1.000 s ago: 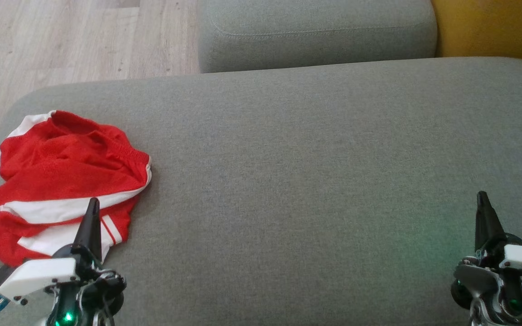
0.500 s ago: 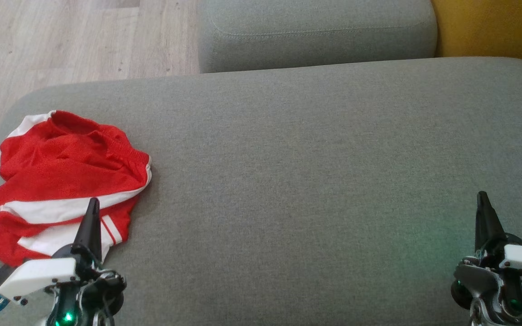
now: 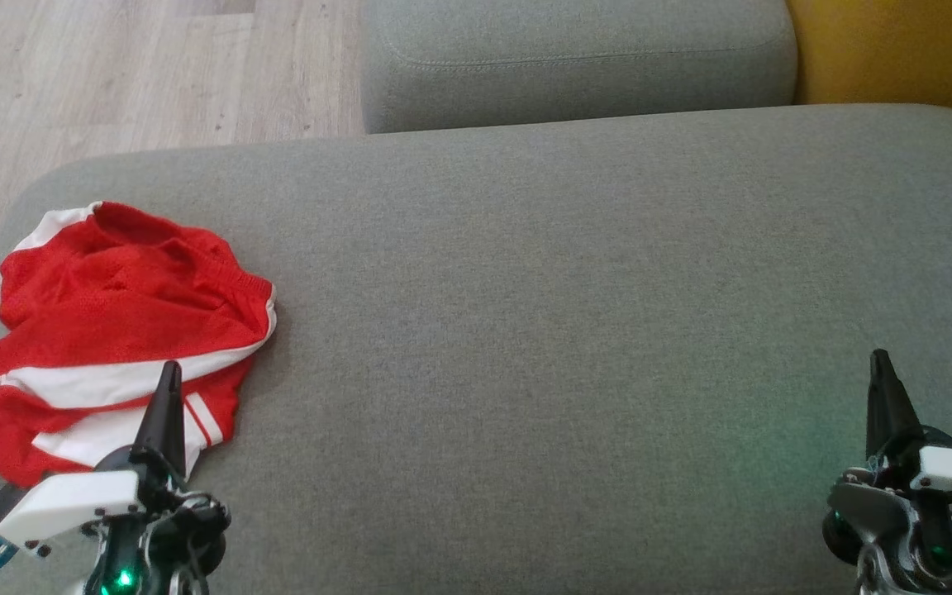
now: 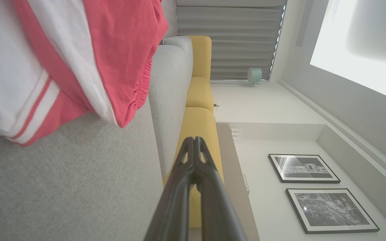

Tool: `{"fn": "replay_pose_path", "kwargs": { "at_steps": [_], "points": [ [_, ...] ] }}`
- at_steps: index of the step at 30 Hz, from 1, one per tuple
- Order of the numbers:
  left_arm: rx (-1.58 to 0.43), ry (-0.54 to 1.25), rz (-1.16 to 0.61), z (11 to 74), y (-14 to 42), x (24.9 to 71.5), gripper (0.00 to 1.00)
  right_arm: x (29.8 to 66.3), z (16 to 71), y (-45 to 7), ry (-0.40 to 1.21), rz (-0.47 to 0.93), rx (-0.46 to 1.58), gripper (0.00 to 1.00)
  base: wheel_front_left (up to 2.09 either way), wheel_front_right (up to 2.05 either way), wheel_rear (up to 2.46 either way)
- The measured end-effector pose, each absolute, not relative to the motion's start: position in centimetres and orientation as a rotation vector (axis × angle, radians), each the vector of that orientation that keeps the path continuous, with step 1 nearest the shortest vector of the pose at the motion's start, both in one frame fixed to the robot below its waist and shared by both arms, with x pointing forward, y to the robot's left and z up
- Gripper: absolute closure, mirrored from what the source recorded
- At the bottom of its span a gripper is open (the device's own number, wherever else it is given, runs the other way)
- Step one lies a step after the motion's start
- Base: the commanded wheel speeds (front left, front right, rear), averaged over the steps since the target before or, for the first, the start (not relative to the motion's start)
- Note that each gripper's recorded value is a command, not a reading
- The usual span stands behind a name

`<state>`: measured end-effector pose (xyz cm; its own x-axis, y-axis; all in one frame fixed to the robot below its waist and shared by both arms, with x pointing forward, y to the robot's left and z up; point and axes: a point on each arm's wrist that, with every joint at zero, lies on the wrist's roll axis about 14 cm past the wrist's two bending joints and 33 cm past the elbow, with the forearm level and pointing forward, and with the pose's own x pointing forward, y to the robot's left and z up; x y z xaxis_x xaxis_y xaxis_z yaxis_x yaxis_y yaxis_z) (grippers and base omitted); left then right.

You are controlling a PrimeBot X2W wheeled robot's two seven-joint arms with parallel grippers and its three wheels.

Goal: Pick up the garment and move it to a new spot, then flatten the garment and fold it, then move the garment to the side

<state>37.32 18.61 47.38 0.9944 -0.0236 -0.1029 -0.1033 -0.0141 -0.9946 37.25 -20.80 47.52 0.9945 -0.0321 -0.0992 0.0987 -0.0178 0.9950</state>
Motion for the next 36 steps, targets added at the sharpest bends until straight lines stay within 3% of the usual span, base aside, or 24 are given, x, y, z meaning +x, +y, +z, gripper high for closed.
{"fn": "replay_pose_path", "kwargs": {
  "at_steps": [36],
  "points": [
    [-1.584, 0.099, 0.063, 47.38, 18.61, 37.32, 1.00, 37.25, 47.52, -20.81, 0.052, -0.104, 1.586, 1.00, 0.00, 0.00, 0.00]
  ]
}}
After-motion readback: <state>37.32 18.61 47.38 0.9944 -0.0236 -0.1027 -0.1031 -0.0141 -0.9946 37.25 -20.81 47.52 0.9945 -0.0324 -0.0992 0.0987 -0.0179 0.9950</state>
